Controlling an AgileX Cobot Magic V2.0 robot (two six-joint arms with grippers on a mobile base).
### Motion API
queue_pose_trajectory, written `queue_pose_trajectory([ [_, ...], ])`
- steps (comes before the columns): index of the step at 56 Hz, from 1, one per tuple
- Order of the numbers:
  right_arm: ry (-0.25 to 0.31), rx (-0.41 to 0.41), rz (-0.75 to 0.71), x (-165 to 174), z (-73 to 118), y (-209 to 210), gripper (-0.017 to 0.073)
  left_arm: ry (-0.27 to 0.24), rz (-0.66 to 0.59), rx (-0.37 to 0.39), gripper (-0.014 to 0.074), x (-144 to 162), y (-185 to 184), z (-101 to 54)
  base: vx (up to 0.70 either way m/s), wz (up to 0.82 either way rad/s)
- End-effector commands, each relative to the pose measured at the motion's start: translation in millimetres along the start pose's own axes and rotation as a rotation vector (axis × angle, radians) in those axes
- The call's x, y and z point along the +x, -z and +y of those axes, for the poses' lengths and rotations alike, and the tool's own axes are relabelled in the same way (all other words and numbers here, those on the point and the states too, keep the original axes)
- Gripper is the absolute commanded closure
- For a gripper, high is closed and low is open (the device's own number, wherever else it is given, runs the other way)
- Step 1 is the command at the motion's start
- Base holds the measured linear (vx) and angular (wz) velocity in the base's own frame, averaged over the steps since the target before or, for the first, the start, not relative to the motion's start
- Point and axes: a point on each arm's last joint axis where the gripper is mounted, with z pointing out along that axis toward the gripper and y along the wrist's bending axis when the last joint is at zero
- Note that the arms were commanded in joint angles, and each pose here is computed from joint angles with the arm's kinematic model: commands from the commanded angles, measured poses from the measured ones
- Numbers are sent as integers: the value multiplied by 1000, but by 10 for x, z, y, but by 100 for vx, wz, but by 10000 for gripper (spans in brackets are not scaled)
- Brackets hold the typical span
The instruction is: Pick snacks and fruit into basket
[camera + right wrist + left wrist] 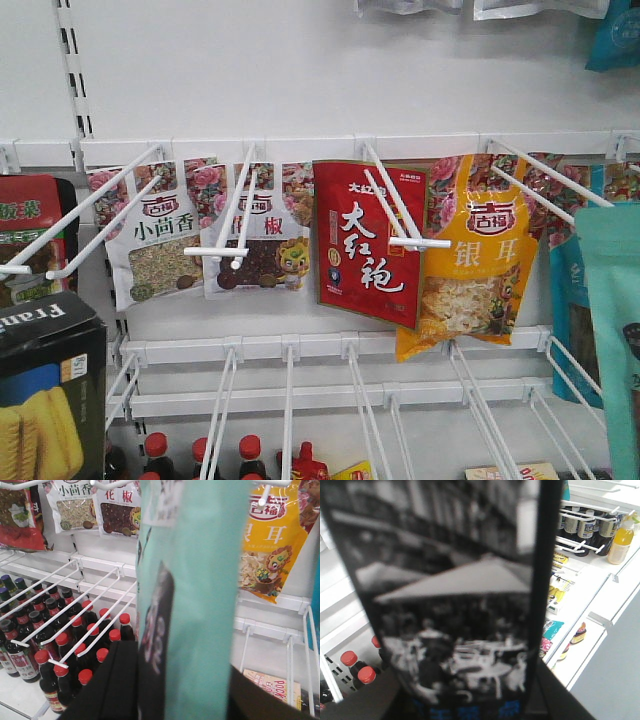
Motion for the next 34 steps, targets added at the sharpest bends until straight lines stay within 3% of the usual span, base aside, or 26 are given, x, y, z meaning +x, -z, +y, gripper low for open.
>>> queue_pose_trajectory([
  [1, 17, -9, -141, -174, 4, 111, 566, 3, -129, -14, 601, -182, 82, 15, 0, 0],
  [34, 17, -9, -164, -160, -5, 183, 566, 3, -129, -14, 601, -182, 82, 15, 0, 0],
])
